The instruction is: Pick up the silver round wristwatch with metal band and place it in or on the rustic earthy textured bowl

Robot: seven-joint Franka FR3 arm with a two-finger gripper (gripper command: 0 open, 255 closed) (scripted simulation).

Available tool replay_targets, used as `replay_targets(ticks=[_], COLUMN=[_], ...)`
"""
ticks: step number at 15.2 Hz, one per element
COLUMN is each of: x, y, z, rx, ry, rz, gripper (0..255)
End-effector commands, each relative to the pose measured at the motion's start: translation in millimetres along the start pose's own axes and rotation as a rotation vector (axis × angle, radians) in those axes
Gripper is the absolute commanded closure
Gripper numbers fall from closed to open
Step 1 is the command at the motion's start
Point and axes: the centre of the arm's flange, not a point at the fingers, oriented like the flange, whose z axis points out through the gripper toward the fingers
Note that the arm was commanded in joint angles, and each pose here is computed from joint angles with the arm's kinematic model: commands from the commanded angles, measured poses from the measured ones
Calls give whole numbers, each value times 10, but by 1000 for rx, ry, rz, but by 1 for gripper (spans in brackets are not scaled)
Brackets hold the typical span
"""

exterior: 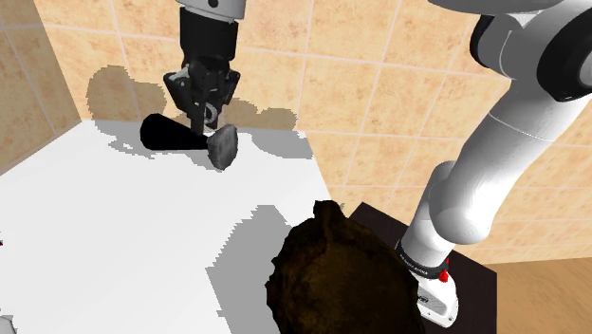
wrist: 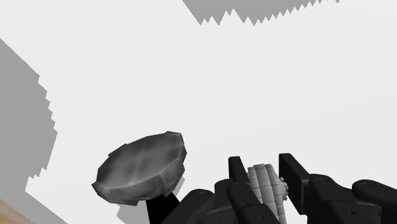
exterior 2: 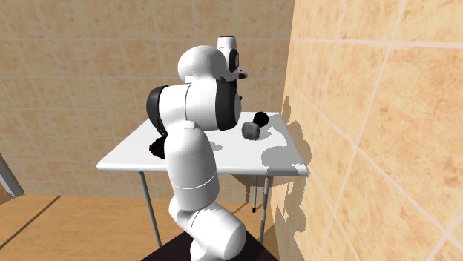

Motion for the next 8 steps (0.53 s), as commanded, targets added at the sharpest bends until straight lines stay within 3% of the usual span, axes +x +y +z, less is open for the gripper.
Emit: replay_targets(ticks=[1,5,8], x=[17,38,-341], y=[-8,-16,-124], z=[-96,-262,-297], rx=[0,0,0], ry=[0,0,0], rz=[0,0,0], gripper=[255,255,255])
